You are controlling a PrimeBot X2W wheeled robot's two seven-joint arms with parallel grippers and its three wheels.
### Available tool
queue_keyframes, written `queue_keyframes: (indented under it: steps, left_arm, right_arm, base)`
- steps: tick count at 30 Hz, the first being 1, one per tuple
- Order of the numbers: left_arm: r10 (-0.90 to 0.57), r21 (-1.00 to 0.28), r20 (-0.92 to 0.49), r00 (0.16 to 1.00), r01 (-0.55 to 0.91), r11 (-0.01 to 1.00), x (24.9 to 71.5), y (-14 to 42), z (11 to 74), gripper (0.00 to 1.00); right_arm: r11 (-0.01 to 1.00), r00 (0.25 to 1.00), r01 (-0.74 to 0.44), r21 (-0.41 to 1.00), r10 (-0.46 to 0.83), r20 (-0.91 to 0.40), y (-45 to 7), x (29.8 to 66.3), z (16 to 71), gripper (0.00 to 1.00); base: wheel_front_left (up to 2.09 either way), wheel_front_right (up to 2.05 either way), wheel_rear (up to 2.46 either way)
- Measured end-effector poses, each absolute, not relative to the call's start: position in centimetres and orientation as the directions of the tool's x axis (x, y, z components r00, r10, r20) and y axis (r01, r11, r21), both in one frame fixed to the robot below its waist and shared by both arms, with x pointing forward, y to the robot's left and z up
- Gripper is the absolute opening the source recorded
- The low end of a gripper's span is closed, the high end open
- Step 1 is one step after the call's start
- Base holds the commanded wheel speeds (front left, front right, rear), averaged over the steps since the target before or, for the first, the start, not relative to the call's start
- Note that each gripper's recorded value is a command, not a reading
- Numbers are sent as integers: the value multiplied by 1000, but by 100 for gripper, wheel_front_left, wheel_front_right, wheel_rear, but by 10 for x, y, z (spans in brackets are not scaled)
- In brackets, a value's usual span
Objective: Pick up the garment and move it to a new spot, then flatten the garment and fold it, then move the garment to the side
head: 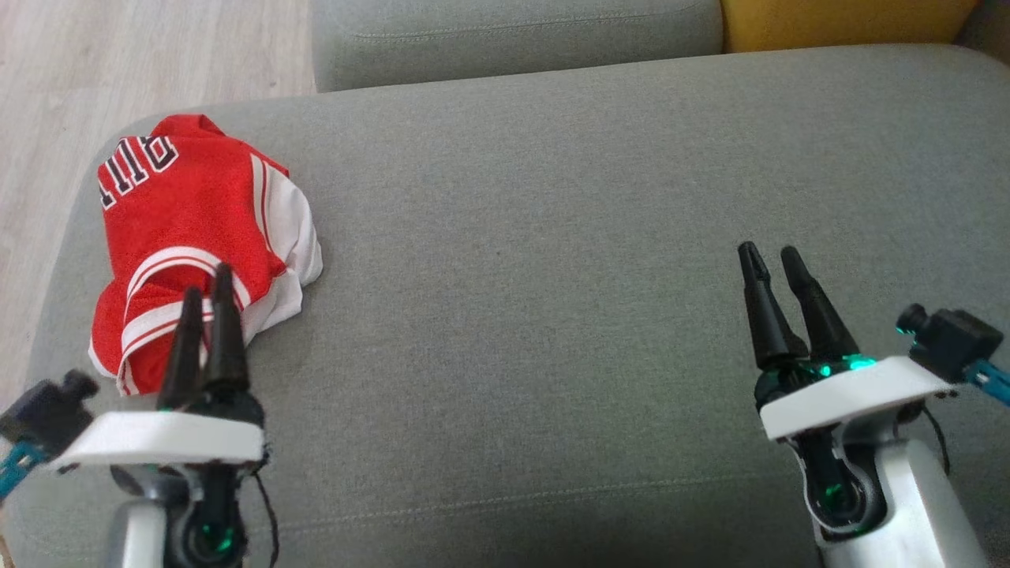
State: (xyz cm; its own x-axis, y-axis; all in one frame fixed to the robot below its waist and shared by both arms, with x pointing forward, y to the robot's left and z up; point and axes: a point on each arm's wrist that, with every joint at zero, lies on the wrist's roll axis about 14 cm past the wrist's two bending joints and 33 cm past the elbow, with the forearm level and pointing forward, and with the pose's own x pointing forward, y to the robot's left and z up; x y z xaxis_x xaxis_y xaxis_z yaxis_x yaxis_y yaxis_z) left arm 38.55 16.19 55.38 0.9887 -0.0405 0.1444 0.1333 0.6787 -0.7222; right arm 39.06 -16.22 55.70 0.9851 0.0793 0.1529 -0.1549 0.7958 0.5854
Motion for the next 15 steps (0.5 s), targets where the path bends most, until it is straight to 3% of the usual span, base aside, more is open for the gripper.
queue_keyframes:
  steps: [8, 15]
  left_arm:
    - [-117, -459, 75, 990, 139, 877, 384, 131, 542, 100]
    - [-58, -367, -57, 997, 34, 930, 380, 138, 504, 100]
  right_arm:
    - [889, 976, -179, 421, 105, 192, -156, 391, 569, 100]
    - [921, 971, -186, 342, 119, 207, -152, 388, 571, 100]
  base:
    - [0, 0, 0]
    - [0, 0, 0]
